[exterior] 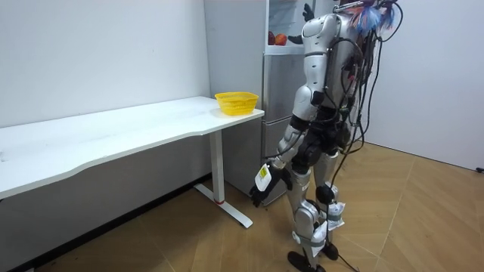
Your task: Retrieve from the upper fridge
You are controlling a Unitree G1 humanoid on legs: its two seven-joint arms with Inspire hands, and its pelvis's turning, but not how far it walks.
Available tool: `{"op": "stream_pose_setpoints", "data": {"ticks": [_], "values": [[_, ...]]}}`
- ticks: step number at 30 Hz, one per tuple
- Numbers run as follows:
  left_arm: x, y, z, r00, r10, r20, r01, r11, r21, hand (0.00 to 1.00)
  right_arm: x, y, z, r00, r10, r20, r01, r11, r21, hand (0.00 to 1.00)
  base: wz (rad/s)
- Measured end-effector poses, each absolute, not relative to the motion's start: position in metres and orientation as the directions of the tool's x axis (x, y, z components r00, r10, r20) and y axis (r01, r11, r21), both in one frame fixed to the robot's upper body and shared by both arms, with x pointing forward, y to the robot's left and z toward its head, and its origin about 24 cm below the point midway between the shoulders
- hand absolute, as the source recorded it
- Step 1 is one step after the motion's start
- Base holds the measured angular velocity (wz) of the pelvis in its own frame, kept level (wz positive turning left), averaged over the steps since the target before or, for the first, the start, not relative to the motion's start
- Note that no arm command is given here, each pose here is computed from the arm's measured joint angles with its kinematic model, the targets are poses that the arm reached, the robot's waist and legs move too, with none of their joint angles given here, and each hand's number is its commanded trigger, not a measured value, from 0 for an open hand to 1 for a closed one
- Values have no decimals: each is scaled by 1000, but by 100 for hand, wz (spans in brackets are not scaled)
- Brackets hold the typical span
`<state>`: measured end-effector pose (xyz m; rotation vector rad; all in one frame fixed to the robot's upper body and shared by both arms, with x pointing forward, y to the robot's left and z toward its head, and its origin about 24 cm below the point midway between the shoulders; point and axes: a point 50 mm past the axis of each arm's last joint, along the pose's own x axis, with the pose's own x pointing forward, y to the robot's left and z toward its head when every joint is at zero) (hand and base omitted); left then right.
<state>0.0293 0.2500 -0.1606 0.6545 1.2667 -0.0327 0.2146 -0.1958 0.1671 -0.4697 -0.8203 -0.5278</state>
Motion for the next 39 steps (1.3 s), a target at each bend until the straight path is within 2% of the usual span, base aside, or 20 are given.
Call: {"op": "stream_pose_setpoints", "data": {"ticks": [8, 16, 25, 39], "values": [[38, 248, -161, 343, 320, -883, 403, 799, 446, 0, 235, -198, 178, 571, -278, 773, 568, 813, -128, 0, 7], [36, 250, -161, 324, 318, -891, 391, 813, 433, 0, 250, -221, 179, 577, -340, 743, 608, 786, -113, 0, 14], [50, 251, -157, 366, 324, -873, 363, 814, 454, 0, 269, -215, 196, 576, -317, 753, 593, 796, -119, 0, 2], [43, 251, -159, 310, 309, -899, 402, 814, 419, 0, 295, -214, 197, 668, -276, 691, 527, 831, -177, 0, 6]]}}
